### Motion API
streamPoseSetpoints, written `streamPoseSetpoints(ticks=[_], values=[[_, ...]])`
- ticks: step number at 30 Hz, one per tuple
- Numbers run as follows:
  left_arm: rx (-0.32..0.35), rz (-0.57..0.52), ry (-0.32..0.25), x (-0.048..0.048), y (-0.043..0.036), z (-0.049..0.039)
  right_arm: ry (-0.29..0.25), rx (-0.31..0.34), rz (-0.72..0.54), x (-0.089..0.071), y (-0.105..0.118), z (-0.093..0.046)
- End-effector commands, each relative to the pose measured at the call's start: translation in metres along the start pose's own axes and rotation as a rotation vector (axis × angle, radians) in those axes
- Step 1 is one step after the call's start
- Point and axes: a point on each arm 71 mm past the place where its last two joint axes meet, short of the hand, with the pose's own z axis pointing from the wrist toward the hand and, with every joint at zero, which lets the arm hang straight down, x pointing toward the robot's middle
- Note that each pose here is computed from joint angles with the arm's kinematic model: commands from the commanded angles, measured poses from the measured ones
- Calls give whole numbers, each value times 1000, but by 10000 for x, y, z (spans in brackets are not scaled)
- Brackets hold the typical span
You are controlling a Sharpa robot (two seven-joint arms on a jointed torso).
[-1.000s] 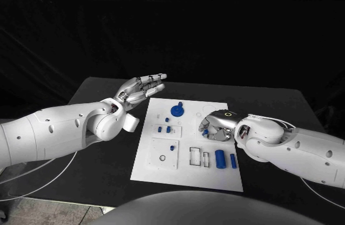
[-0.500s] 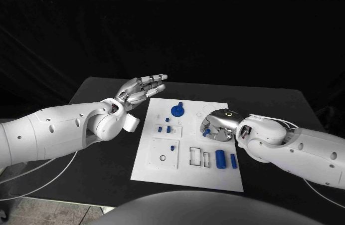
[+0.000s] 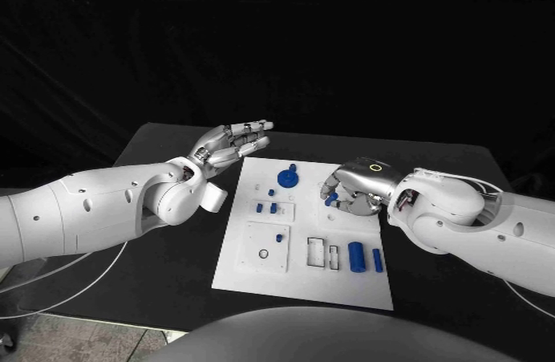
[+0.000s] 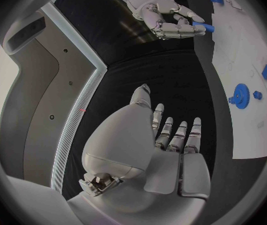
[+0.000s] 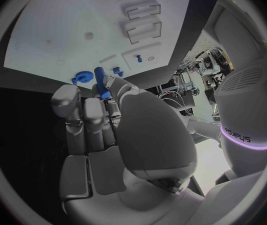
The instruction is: Assemble the parts on the task board
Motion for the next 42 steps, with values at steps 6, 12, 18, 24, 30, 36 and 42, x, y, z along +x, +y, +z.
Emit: streamPoseSetpoints(ticks=[6,12,18,24,30,36,42], values=[[3,-19,19,40,4,33,51,-91,12,-48,426,159],[3,-26,21,56,13,47,102,-155,10,98,726,385],[0,-29,17,51,16,42,132,-203,23,308,961,593],[-1,-35,8,32,14,26,164,-230,36,507,1125,733],[-4,-50,-5,9,15,15,183,-256,33,624,1258,807],[-8,-55,-13,-13,15,-1,191,-274,10,671,1316,820],[-10,-59,-11,-5,18,4,203,-273,-21,700,1293,824]])
